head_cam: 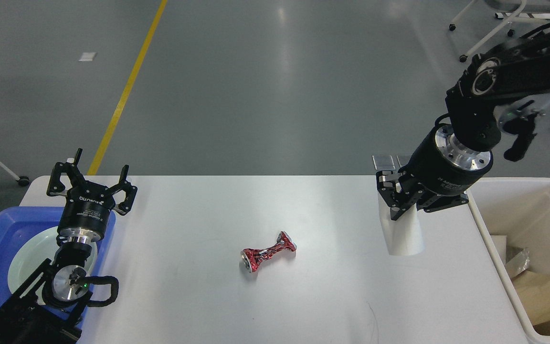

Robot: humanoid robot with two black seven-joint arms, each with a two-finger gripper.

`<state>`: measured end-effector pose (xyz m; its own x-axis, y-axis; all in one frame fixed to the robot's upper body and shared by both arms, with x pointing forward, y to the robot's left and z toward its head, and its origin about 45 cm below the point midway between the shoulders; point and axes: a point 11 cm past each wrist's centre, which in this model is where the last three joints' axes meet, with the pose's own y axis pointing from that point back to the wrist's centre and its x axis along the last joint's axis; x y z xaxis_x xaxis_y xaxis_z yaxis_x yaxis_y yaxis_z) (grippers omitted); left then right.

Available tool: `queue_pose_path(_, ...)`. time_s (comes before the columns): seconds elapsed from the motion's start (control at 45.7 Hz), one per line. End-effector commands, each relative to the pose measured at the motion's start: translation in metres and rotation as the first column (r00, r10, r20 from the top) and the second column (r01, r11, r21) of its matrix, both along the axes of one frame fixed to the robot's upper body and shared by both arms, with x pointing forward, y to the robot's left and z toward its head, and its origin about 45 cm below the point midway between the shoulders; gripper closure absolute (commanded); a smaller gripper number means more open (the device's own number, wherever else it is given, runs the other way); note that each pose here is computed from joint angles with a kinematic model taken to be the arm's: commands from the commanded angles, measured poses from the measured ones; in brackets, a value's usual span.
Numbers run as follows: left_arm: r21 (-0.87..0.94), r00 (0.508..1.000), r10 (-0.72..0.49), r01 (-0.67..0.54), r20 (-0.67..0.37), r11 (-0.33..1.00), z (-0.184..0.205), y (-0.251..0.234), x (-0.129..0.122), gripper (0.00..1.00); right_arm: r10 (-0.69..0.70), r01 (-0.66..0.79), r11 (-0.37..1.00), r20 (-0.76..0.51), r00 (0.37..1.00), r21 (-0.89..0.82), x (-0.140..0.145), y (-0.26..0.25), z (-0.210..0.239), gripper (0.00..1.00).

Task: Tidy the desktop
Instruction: 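Grasp the white paper cup and lift it, then carry the paper cup into the bin and release it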

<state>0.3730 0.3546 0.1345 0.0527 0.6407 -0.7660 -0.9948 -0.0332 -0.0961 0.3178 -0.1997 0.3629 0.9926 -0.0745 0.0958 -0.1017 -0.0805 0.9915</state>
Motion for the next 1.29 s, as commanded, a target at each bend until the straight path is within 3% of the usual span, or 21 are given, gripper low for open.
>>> queue_pose_path(0.0,0.001,1.0,0.0,0.0,0.0,1.0,0.0,0.0,0.0,0.04,0.028,-0.028,1.0,-0.007,1.0,0.0,-0.008,0.001,0.014,1.0)
queue_pose_path(0.219,0.001,1.0,0.0,0.0,0.0,1.0,0.0,0.0,0.0,0.04,-0.048,0.049,0.999,0.031,0.998,-0.024,-0.004,-0.018,0.012,1.0)
queue_pose_path(0.372,0.001,1.0,0.0,0.0,0.0,1.0,0.0,0.0,0.0,0.04,-0.199,0.211,0.973,0.119,0.973,-0.098,0.006,-0.066,0.001,1.0)
queue_pose_path(0.591,0.001,1.0,0.0,0.0,0.0,1.0,0.0,0.0,0.0,0.04,-0.513,0.537,0.84,0.208,0.833,-0.078,0.003,-0.176,-0.042,1.0)
queue_pose_path(0.81,0.001,1.0,0.001,-0.001,0.001,1.0,0.0,0.0,0.0,0.04,-0.628,0.678,0.723,0.282,0.725,-0.133,-0.004,-0.276,-0.087,1.0)
queue_pose_path(1.269,0.0,1.0,0.0,0.0,0.001,1.0,0.0,0.0,0.0,0.04,-0.759,0.839,0.537,0.384,0.526,-0.088,-0.016,-0.358,-0.225,1.0)
